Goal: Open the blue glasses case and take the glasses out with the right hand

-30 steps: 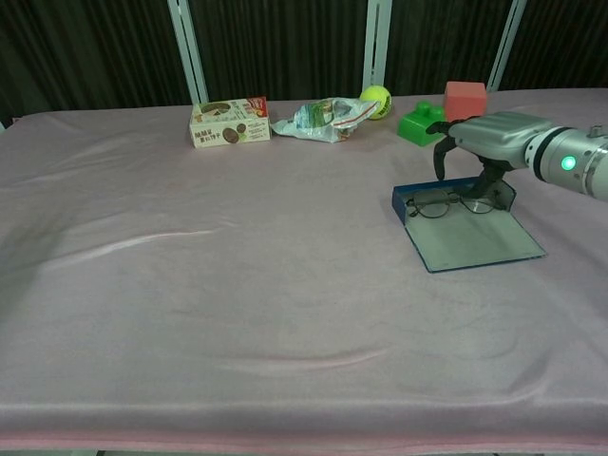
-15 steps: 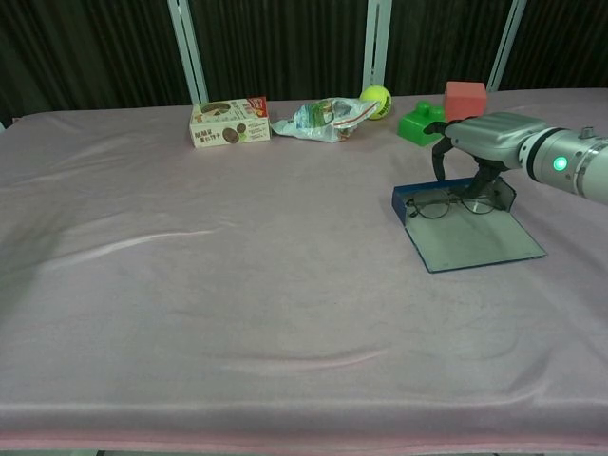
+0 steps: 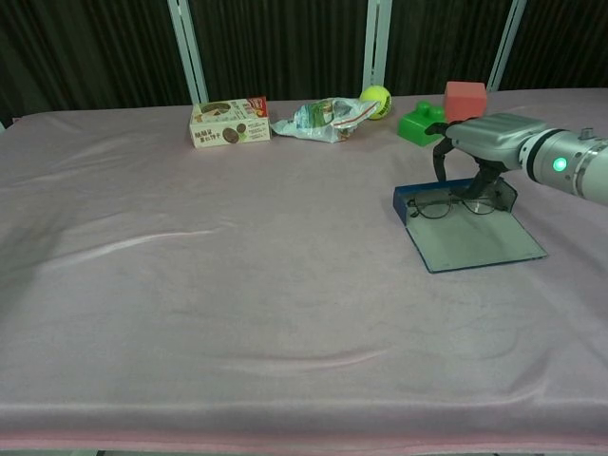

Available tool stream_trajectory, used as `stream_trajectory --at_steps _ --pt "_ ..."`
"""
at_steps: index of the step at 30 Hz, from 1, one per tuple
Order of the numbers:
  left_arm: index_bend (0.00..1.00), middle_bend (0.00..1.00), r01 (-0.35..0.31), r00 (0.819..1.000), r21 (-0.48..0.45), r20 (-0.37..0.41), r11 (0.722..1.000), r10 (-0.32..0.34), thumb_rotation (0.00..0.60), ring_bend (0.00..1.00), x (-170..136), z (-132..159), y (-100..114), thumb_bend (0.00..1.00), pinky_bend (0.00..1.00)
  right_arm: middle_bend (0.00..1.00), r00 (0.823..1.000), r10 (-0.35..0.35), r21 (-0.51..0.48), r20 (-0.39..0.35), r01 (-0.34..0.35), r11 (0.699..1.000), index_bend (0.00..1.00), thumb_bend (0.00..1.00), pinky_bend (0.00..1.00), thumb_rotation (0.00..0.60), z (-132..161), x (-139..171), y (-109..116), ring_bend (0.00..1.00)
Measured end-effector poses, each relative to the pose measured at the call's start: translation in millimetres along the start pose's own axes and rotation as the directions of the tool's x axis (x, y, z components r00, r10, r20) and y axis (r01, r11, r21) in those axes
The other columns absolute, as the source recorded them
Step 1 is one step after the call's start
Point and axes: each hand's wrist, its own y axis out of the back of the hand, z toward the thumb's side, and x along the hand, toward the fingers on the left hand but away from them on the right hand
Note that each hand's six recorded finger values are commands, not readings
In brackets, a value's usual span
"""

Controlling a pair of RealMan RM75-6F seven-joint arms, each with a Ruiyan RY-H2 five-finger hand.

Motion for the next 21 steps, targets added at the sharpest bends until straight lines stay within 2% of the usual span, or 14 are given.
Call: stream_trajectory --at_steps 8,13,16,21 --pt "0.0 0.0 -0.002 1.0 -0.002 0.001 1.0 0.002 0.6 0.0 -0.8 -0.1 0.5 0.41 0.05 0.16 0.999 -0.048 -0.025 -0.001 0.048 0.999 0.77 0.53 0.0 0.6 2.5 1.2 6.4 0.1" --pt "0.0 0.0 -0.003 1.0 -0.003 0.002 1.0 0.003 0.6 0.0 -0.3 -0.3 0.6 0.41 0.05 0.18 0.993 -0.119 -0.052 0.001 0.119 0.992 0.78 0.53 0.0 0.6 3.7 3.3 14.8 0.11" --pt "0.0 0.0 -0.002 1.0 -0.003 0.003 1.0 0.002 0.6 0.0 -0.4 0.1 0.4 0.41 0.05 0.18 0.983 -0.181 -0.064 -0.006 0.18 0.982 0.78 0.53 0.0 0.6 6.4 5.9 21.2 0.11" --pt "0.0 0.0 -0.003 1.0 -0.003 0.003 1.0 0.003 0.6 0.0 -0.8 0.1 0.3 0.41 0.05 0.18 0.955 -0.297 -0.06 -0.025 0.295 0.954 0.78 0.53 0.0 0.6 12.4 13.0 30.5 0.11"
